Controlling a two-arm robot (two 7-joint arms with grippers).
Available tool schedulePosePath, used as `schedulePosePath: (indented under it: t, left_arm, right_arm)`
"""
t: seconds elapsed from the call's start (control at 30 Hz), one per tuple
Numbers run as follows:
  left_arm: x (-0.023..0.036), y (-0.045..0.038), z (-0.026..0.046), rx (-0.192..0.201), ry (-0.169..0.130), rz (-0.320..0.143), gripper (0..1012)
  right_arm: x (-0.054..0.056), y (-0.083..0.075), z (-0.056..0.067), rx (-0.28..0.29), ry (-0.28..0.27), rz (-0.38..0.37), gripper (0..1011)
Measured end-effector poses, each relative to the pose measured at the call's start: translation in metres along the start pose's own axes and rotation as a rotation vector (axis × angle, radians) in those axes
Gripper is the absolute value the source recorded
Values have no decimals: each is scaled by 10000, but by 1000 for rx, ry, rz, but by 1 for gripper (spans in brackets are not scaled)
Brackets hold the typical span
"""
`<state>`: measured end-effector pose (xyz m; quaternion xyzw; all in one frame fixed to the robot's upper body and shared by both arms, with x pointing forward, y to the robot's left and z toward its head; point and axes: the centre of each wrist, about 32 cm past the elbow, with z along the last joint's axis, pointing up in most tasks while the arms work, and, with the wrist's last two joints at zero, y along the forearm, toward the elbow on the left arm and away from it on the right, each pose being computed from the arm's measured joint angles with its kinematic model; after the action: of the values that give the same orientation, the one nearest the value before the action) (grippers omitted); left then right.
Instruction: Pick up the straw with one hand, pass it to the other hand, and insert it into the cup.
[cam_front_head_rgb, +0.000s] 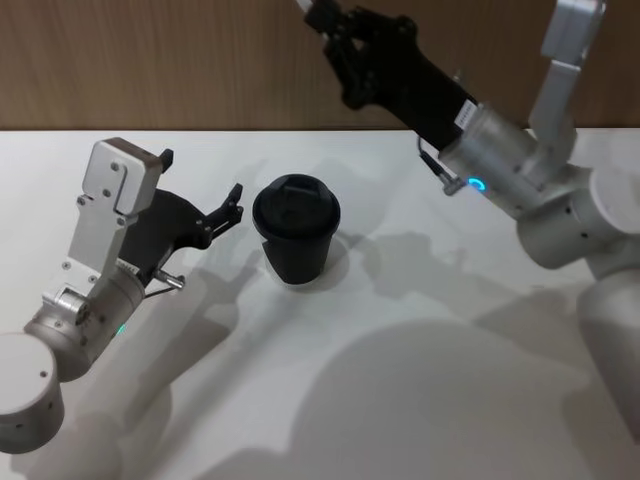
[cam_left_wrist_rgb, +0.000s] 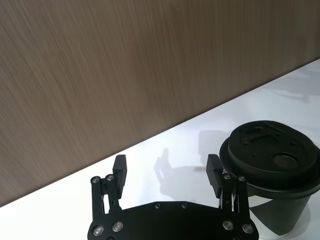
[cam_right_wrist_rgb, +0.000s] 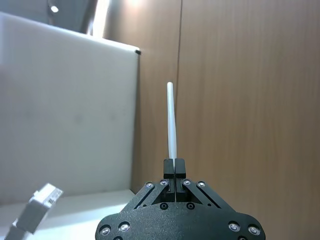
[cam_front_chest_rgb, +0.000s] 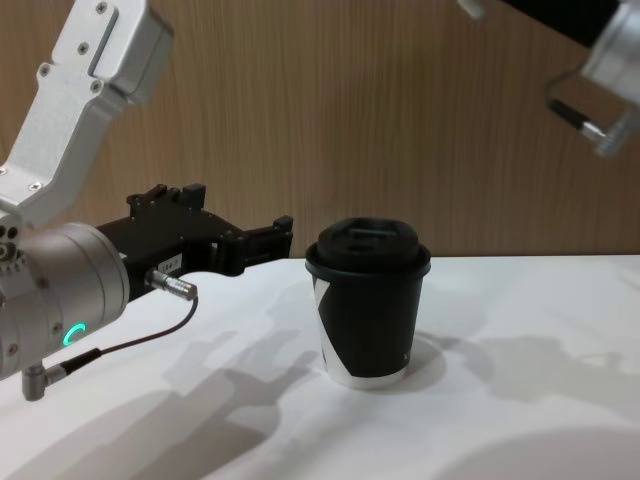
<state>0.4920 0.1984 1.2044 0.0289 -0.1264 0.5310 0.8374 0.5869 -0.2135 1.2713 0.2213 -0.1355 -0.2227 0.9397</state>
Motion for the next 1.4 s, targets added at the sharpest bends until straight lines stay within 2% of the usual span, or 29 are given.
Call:
schedulePosePath:
  t: [0.13,0.47,1.2,1.4]
  left_arm:
    - [0,0,0,0,0,0,1003]
    - [0,0,0,0,0,0,1003]
    - [10,2,2,-1,2,1,1003]
    - [66,13,55,-28,33,-5,1003]
  right_arm:
    - [80,133,-67,38,46,39,16]
    - [171,290,-173,83,107,67,16]
    - [185,302,-280,86,141,64,16]
    - [184,297,-289,84,143,62,16]
